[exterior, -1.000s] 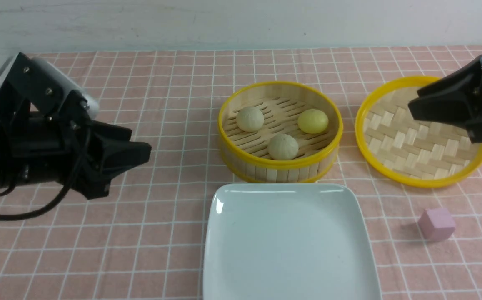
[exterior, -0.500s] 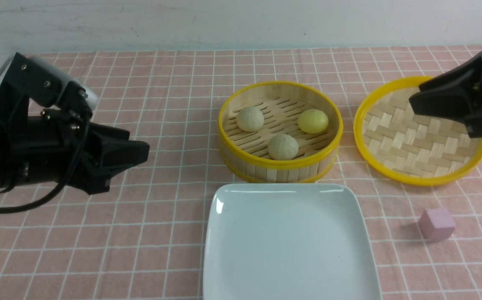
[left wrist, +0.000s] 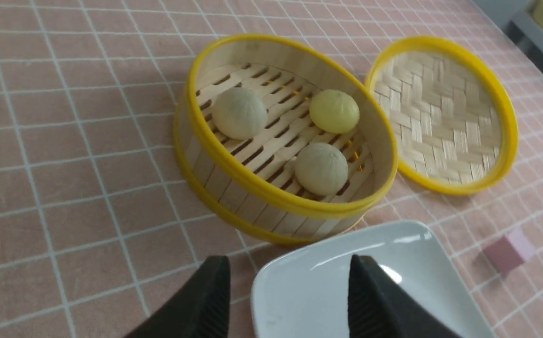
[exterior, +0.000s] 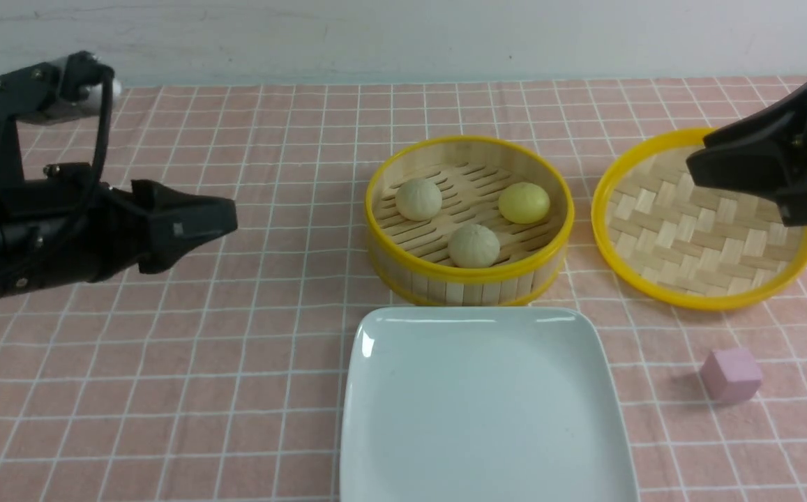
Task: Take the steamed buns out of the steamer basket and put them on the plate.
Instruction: Use the right arm to grab the steamed stuffed bun that is closest to it
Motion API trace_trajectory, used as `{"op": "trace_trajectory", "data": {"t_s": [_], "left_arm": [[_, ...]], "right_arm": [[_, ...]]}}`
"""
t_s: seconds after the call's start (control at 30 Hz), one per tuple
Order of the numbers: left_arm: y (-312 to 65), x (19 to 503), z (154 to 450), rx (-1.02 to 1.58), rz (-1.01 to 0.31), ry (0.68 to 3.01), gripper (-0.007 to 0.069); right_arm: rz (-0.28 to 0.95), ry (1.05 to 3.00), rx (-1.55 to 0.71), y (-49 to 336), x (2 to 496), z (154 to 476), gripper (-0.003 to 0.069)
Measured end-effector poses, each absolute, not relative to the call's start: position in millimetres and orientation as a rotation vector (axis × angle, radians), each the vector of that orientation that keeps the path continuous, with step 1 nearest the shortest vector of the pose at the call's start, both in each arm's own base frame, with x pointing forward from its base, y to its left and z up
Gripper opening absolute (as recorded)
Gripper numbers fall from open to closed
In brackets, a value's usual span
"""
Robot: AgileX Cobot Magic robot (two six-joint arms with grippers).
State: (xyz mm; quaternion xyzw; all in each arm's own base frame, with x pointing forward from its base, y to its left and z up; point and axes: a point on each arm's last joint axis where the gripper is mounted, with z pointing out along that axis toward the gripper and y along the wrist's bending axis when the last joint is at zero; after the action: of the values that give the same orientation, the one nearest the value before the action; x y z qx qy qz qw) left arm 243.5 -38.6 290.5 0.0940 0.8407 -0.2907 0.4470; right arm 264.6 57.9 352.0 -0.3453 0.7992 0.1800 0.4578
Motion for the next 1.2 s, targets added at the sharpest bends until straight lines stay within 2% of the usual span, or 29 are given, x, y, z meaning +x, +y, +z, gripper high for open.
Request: {"op": "trace_trajectory", "data": {"t_s": [0.2, 0.33, 0.4, 0.5, 0.53, 0.57, 0.63, 0.67, 0.83, 1.07, 1.2], "left_arm": [[-38, 243, 288, 0.117, -0.772, 2.132, 0.0368], [-35, 245, 288, 0.067, -0.741, 2.133, 0.0368], [-28, 249, 288, 0.031, -0.645, 2.111, 0.0368], [-12, 258, 290, -0.067, -0.44, 2.055, 0.0368], [-2, 261, 291, -0.136, -0.334, 2.021, 0.0368], [-1, 261, 291, -0.148, -0.319, 2.015, 0.0368], [18, 265, 296, -0.287, -0.129, 1.936, 0.0368], [23, 265, 297, -0.325, -0.078, 1.912, 0.0368], [31, 264, 299, -0.312, 0.054, 1.888, 0.0368], [32, 264, 299, -0.071, 0.248, 1.921, 0.0368], [37, 262, 298, -0.039, 0.345, 1.938, 0.0368]], "right_arm": [[0.441, 1.968, -0.847, 58, 265, 352, 0.0242], [0.439, 1.967, -0.846, 58, 265, 352, 0.0242], [0.439, 1.967, -0.846, 58, 265, 352, 0.0242], [0.439, 1.967, -0.846, 58, 265, 352, 0.0242], [0.439, 1.967, -0.846, 58, 265, 352, 0.0242], [0.439, 1.967, -0.846, 58, 265, 352, 0.0242], [0.439, 1.967, -0.846, 58, 265, 352, 0.0242], [0.439, 1.967, -0.846, 58, 265, 352, 0.0242], [0.439, 1.967, -0.846, 58, 265, 352, 0.0242], [0.439, 1.967, -0.846, 58, 265, 352, 0.0242], [0.439, 1.967, -0.846, 58, 265, 352, 0.0242]]}}
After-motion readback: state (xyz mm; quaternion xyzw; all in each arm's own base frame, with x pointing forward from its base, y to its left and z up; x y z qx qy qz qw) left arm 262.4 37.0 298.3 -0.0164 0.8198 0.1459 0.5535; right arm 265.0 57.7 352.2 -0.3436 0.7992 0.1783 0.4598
